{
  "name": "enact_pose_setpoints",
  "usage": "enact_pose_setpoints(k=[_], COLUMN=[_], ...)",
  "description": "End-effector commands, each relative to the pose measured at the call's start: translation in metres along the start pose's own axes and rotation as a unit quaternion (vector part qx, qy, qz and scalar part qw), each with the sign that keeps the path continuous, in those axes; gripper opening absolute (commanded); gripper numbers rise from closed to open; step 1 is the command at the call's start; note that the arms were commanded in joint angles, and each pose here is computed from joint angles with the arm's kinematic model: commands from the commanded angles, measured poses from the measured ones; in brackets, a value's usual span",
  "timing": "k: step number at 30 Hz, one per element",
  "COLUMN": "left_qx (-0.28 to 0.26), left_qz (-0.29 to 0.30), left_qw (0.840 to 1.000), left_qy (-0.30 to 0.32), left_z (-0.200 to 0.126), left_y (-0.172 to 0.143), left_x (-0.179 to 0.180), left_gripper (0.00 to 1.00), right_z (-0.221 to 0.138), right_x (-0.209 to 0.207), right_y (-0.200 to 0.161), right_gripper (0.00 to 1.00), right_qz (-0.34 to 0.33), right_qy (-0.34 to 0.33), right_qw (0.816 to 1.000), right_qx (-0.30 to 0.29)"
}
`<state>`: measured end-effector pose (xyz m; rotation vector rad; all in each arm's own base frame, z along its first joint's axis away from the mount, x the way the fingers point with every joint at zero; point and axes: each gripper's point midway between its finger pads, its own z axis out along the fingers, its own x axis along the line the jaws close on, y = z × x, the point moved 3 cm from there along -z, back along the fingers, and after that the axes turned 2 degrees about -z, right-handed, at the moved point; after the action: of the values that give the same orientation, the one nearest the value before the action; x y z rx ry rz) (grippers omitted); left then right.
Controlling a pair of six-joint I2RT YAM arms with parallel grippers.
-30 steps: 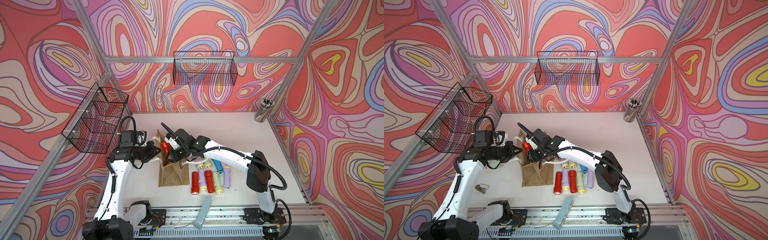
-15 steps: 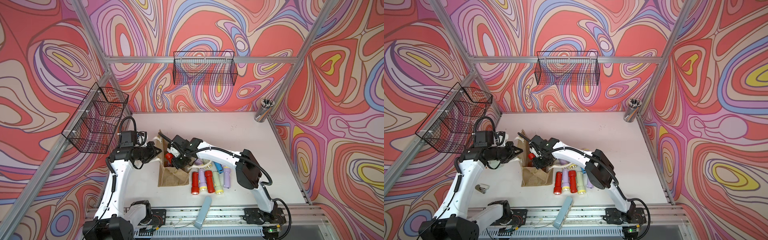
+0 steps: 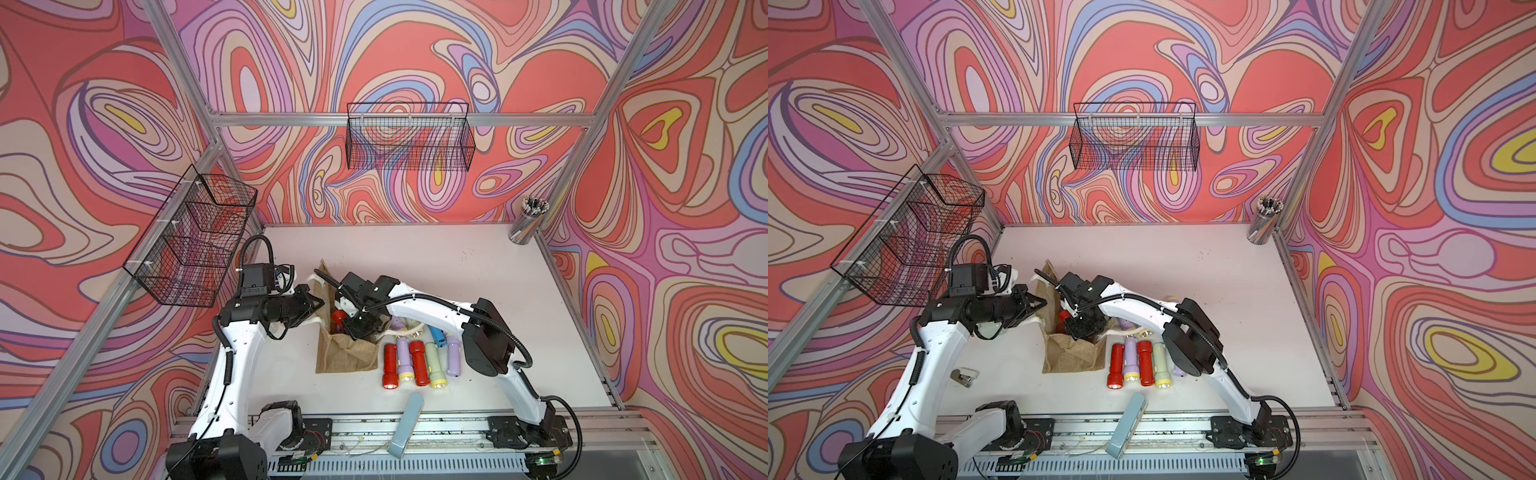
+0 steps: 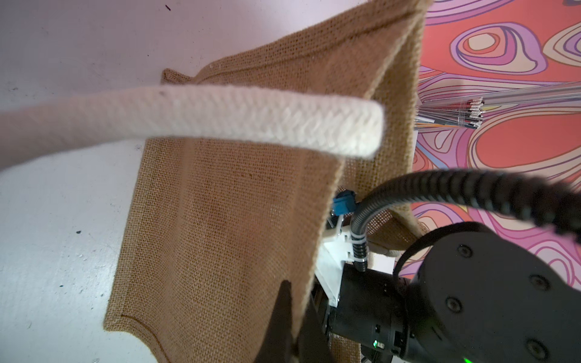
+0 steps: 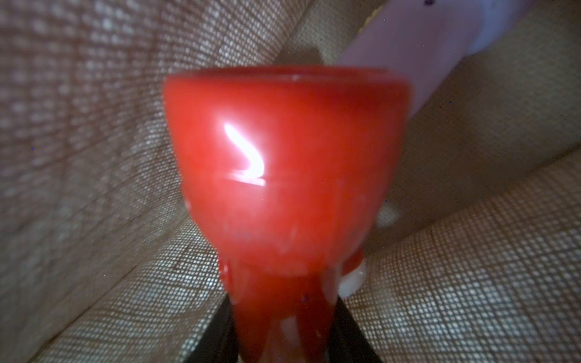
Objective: Put the flashlights into the tote bags
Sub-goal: Place the flashlight in the canvas bag.
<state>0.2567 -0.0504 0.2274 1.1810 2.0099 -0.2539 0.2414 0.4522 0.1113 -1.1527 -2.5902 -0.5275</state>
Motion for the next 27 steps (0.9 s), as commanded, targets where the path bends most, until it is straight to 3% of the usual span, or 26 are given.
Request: enact_pose_setpoints(k=[1,3,12,20,27], left_qx=[-0.011,-0.011,-0.017,-0.023,-0.025], left_qz=[0.002,0.004,0.002,0.011,0.013], left_qw=[1.000,1.000,0.999,0.998,0.998], left_qy=[0.010,0.012,0.029,0.054,0.054], left_z=[-0.002,-0.002,-0.004,-0.010,-0.011], left_y=[0.002,0.002,0.002,0.002,0.002], left_x=[0.004,0.004,0.009,0.013,0.012], left_gripper=[0.00,0.00,0.00,0.00,0.00], right_z=[0.016,0.009,-0.039,-0.113,-0.175], right_x=[-0.008,-0.003,0.028,0.060,0.050], right_y=[-0.016,-0.011,0.024,0.057,0.066], right_gripper=[0.42,0.49,0.52,0.55,0.55], right_qz=[0.013,0.009,-0.005,-0.018,-0.015], right_qy=[-0.017,-0.009,0.041,0.097,0.072], right_qw=[0.999,0.999,0.998,0.982,0.966], right_qx=[0.045,0.036,-0.056,-0.164,-0.248])
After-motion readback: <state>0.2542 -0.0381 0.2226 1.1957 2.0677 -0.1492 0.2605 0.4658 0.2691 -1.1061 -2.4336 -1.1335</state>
